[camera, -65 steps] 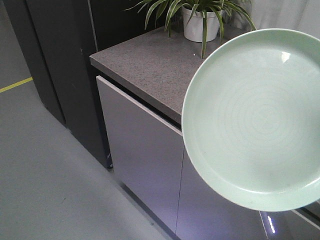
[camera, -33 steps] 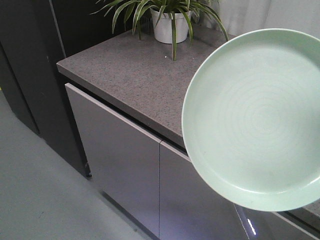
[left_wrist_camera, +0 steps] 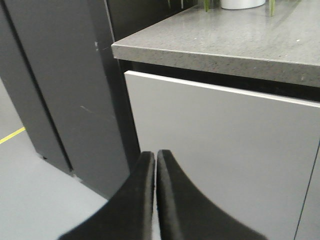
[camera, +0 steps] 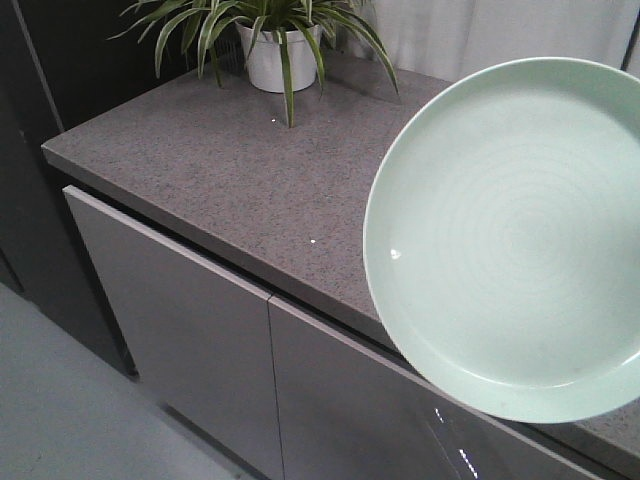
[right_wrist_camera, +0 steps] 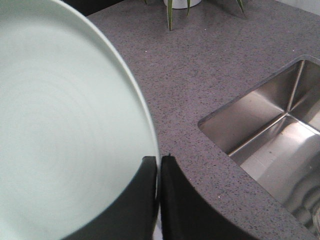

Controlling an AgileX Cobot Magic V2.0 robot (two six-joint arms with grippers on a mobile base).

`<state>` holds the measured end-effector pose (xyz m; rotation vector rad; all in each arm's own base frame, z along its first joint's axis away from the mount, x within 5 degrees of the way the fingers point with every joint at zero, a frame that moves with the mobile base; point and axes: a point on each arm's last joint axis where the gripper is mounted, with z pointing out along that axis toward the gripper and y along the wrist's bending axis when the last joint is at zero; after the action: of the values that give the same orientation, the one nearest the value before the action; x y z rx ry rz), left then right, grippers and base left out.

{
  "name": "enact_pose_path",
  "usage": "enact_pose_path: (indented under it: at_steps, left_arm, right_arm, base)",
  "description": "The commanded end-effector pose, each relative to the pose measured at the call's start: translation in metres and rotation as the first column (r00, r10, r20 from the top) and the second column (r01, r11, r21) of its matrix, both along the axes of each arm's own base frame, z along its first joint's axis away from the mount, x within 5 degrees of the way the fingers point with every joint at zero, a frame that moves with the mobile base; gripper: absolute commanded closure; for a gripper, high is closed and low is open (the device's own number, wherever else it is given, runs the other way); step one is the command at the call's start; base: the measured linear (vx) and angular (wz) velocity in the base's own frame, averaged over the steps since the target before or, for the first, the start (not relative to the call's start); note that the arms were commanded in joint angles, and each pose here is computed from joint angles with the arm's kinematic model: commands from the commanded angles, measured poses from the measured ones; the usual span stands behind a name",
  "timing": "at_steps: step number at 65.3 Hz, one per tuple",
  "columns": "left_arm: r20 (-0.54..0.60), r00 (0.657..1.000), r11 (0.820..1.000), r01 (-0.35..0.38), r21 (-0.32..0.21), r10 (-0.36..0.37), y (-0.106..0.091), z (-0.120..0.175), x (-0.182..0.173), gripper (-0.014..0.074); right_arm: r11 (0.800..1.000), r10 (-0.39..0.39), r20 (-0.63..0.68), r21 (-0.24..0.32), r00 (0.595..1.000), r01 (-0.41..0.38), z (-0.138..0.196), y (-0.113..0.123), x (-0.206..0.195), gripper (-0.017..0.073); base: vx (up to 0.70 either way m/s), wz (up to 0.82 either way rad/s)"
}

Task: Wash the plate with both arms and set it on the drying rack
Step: 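Drive up to the steel sink holding the plate above it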

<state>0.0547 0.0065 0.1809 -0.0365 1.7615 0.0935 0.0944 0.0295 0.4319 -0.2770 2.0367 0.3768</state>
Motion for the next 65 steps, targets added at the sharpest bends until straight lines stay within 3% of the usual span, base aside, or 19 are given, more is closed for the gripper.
enact_pose_path:
  at_steps: [1, 65]
  left_arm:
    - [0.073, 0.997, 1.000, 0.015, 0.001, -0.015, -0.0013, 0.0013, 0.0008, 0.0600]
    - [0.073, 0.997, 1.000, 0.016, 0.001, -0.016, -0.0014, 0.0013, 0.0008, 0.0600]
  right_arm:
    - [0.999, -0.012, 0.072, 0.033, 0.997, 0.010, 0.0115, 0.0007, 0.0019, 0.0566]
    - [0.999, -0.012, 0.072, 0.033, 0.997, 0.010, 0.0115, 0.0007, 0.0019, 0.0566]
  base:
    - [0.05, -0.21]
    - [0.06, -0.25]
